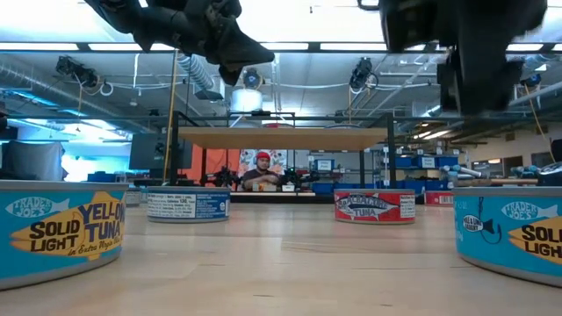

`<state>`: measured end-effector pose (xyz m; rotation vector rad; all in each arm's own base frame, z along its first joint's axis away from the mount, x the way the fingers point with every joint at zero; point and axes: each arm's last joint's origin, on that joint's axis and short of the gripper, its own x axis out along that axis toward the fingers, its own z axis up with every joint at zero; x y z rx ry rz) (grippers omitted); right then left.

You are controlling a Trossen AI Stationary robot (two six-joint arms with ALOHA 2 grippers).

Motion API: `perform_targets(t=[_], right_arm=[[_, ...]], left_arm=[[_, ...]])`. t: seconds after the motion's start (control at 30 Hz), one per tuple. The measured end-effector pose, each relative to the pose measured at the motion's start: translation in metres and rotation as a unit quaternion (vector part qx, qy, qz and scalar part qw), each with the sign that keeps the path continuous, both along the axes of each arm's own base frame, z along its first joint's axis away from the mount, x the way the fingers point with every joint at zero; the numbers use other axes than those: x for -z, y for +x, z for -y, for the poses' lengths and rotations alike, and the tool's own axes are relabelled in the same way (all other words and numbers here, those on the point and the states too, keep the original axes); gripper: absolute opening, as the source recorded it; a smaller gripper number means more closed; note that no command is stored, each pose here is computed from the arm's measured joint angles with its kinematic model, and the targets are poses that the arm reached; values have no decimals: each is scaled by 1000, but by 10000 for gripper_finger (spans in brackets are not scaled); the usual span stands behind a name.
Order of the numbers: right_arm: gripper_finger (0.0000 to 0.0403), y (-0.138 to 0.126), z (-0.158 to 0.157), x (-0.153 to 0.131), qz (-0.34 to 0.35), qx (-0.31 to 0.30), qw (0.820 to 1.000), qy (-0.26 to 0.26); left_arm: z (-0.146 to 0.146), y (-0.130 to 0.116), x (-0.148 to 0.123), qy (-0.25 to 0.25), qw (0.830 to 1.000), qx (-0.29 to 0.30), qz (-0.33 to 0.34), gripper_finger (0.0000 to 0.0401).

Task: Stack canned seafood by type on shelf
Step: Put the bottom right yellow and blue tuna can on the shelf

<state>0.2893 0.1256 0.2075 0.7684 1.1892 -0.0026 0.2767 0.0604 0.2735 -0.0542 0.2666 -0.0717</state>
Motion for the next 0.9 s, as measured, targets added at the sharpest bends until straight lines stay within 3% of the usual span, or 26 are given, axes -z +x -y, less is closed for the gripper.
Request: perform_targets(t=[0.33, 0.7, 0.9], right_arm=[[155, 8, -11, 43, -60, -21, 997, -33], [107, 8, -10, 44, -53, -50, 996, -45], [106, 8, -10, 44, -52, -52, 996, -46]], left_arm=[[1, 0, 0, -4, 1000, 6, -1, 5], [1, 0, 0, -6, 1000, 6, -1, 5], [1, -1, 1, -8, 1000, 6, -7, 5]])
